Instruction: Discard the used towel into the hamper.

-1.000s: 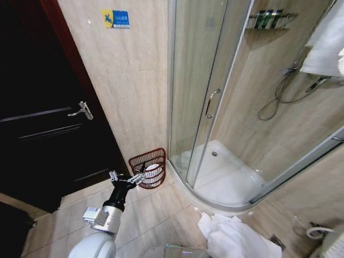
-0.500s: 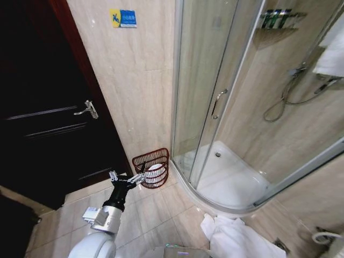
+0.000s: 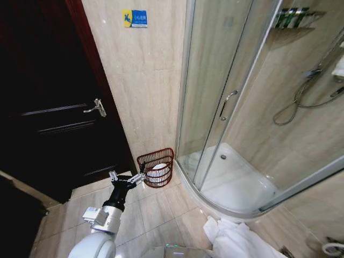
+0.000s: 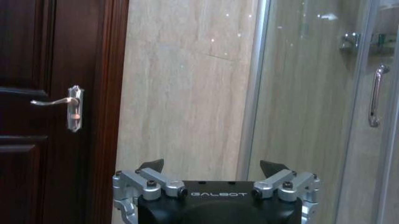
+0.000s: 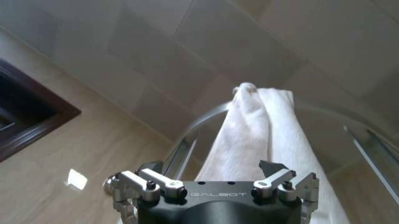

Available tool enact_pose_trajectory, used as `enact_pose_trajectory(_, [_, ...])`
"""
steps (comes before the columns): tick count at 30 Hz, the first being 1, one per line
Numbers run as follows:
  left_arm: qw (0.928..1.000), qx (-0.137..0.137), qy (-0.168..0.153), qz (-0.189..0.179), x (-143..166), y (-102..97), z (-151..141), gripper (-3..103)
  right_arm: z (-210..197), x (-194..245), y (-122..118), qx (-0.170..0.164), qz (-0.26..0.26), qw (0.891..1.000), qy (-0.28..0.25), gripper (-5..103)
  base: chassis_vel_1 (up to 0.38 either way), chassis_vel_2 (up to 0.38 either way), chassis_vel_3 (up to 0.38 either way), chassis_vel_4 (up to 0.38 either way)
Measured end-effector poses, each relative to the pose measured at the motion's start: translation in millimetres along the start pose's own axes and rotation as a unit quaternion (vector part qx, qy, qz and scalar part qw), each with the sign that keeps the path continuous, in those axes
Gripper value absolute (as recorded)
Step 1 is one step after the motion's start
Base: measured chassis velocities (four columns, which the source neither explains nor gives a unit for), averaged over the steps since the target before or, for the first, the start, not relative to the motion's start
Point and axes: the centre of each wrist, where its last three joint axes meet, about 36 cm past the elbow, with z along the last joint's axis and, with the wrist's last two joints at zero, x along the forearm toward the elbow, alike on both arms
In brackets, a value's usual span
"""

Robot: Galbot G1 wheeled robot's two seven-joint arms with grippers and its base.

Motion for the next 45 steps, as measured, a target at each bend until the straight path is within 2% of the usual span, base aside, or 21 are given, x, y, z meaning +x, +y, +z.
enact_pose_trajectory(2, [1.0000,0.000,0.000,0.000,0,0.0,0,100,3,-12,-9,0.002,0.001,1.000,-0.004,100,0.000,0.000,0.000,0.000])
enact_pose_trajectory(4, [1.0000,0.000,0.000,0.000,0,0.0,0,100,5,-42,-27,0.010,0.005,1.000,-0.019,100,0.000,0.000,0.000,0.000])
enact_pose_trajectory(5, [1.0000,0.000,0.000,0.000,0,0.0,0,100,5,-42,-27,0.010,0.005,1.000,-0.019,100,0.000,0.000,0.000,0.000])
enact_pose_trajectory(8, [1.0000,0.000,0.000,0.000,0,0.0,0,100,-12,-80,-44,0.010,0.016,0.999,-0.047,100,0.000,0.000,0.000,0.000])
enact_pose_trajectory(14, [1.0000,0.000,0.000,0.000,0,0.0,0,100,-33,-105,-61,-0.019,0.030,0.999,-0.030,100,0.000,0.000,0.000,0.000])
enact_pose_trajectory(19, [1.0000,0.000,0.000,0.000,0,0.0,0,100,-38,-122,-78,-0.017,0.034,0.999,-0.011,100,0.000,0.000,0.000,0.000])
enact_pose_trajectory(21, [1.0000,0.000,0.000,0.000,0,0.0,0,100,-35,-126,-80,-0.021,0.034,0.999,-0.003,100,0.000,0.000,0.000,0.000])
enact_pose_trajectory(24, [1.0000,0.000,0.000,0.000,0,0.0,0,100,-26,-133,-79,-0.049,0.036,0.998,0.015,100,0.000,0.000,0.000,0.000])
enact_pose_trajectory(28, [1.0000,0.000,0.000,0.000,0,0.0,0,100,-18,-137,-77,-0.067,0.041,0.997,0.024,100,0.000,0.000,0.000,0.000])
enact_pose_trajectory(32, [1.0000,0.000,0.000,0.000,0,0.0,0,100,6,-141,-73,-0.095,0.055,0.992,0.060,100,0.000,0.000,0.000,0.000])
enact_pose_trajectory(39, [1.0000,0.000,0.000,0.000,0,0.0,0,100,35,-148,-70,-0.116,0.063,0.986,0.100,100,0.000,0.000,0.000,0.000])
enact_pose_trajectory(40, [1.0000,0.000,0.000,0.000,0,0.0,0,100,38,-149,-69,-0.116,0.061,0.986,0.104,96,0.000,0.000,0.000,0.000])
enact_pose_trajectory(41, [1.0000,0.000,0.000,0.000,0,0.0,0,100,38,-149,-69,-0.116,0.061,0.986,0.104,96,0.000,0.000,0.000,0.000])
enact_pose_trajectory(43, [1.0000,0.000,0.000,0.000,0,0.0,0,100,41,-150,-67,-0.115,0.056,0.986,0.111,85,0.000,0.000,0.000,0.000])
enact_pose_trajectory(45, [1.0000,0.000,0.000,0.000,0,0.0,0,100,40,-150,-66,-0.114,0.056,0.985,0.113,85,0.000,0.000,0.000,0.000])
